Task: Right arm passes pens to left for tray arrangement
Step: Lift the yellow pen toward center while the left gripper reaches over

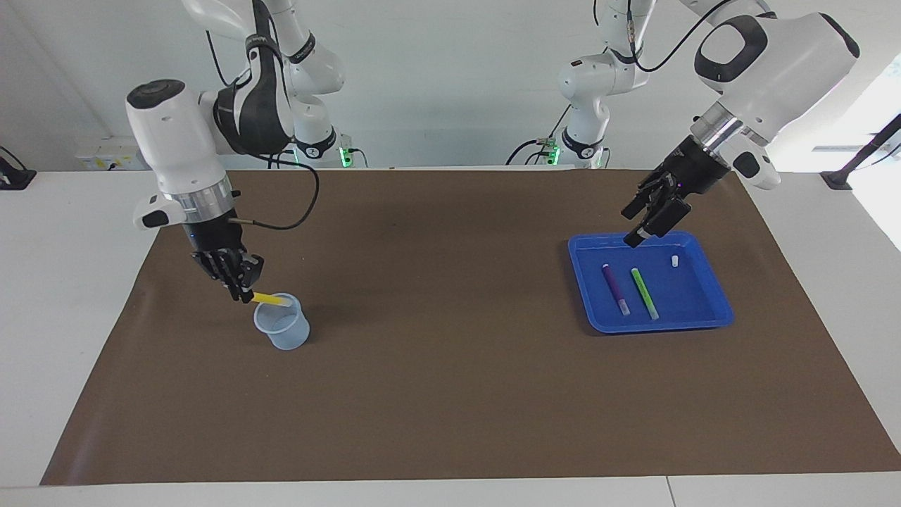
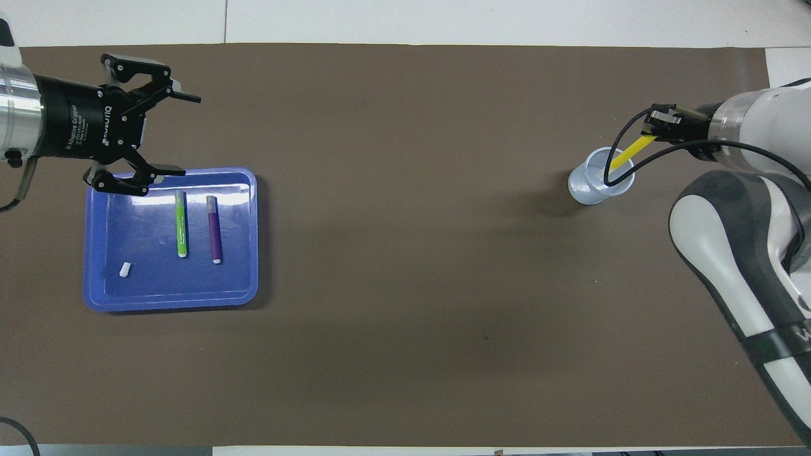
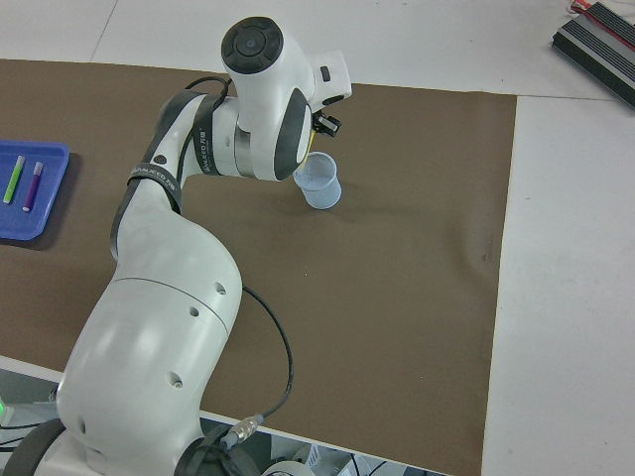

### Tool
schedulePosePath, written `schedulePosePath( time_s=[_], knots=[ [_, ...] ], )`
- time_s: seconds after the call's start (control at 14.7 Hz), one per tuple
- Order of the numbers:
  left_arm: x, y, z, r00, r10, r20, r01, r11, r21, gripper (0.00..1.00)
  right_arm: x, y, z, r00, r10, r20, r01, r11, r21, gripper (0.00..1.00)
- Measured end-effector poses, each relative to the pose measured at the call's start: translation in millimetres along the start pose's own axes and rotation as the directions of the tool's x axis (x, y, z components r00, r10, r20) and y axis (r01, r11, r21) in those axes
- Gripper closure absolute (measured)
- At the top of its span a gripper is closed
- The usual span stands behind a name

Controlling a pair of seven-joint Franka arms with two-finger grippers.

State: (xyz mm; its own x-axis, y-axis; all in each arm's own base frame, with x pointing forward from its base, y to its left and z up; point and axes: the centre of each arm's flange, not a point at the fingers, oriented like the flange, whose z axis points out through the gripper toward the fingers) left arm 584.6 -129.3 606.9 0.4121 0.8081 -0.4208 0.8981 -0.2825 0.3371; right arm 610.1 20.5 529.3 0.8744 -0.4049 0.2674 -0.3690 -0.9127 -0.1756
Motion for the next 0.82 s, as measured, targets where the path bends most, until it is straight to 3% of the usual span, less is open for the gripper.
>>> schedulePosePath(
  time_s=[0.14, 0.34, 0.54, 0.82],
  knots=[
    [-6.3, 4.0, 0.8, 0.994, -0.106, 0.027, 0.106, 0.994, -0.031, 0.0, -4.8, -24.7, -34.2, 0.998, 0.062, 0.02, -0.062, 0.998, 0.008, 0.82],
    [-14.7, 6.3, 5.9, 0.976, -0.202, 0.077, 0.205, 0.978, -0.044, 0.0, -27.6, -73.1, -45.5, 0.968, 0.241, 0.062, -0.245, 0.968, 0.053, 0.82],
    [-24.7, 5.2, 14.2, 0.954, -0.265, 0.139, 0.271, 0.962, -0.029, 0.0, -54.3, -121.3, -45.5, 0.879, 0.45, 0.16, -0.469, 0.875, 0.118, 0.82],
    [-64.1, -1.8, 41.4, 0.925, -0.346, 0.159, 0.348, 0.937, 0.01, 0.0, -85.0, -176.5, -57.5, 0.706, 0.668, 0.234, -0.705, 0.696, 0.136, 0.82]
  ],
)
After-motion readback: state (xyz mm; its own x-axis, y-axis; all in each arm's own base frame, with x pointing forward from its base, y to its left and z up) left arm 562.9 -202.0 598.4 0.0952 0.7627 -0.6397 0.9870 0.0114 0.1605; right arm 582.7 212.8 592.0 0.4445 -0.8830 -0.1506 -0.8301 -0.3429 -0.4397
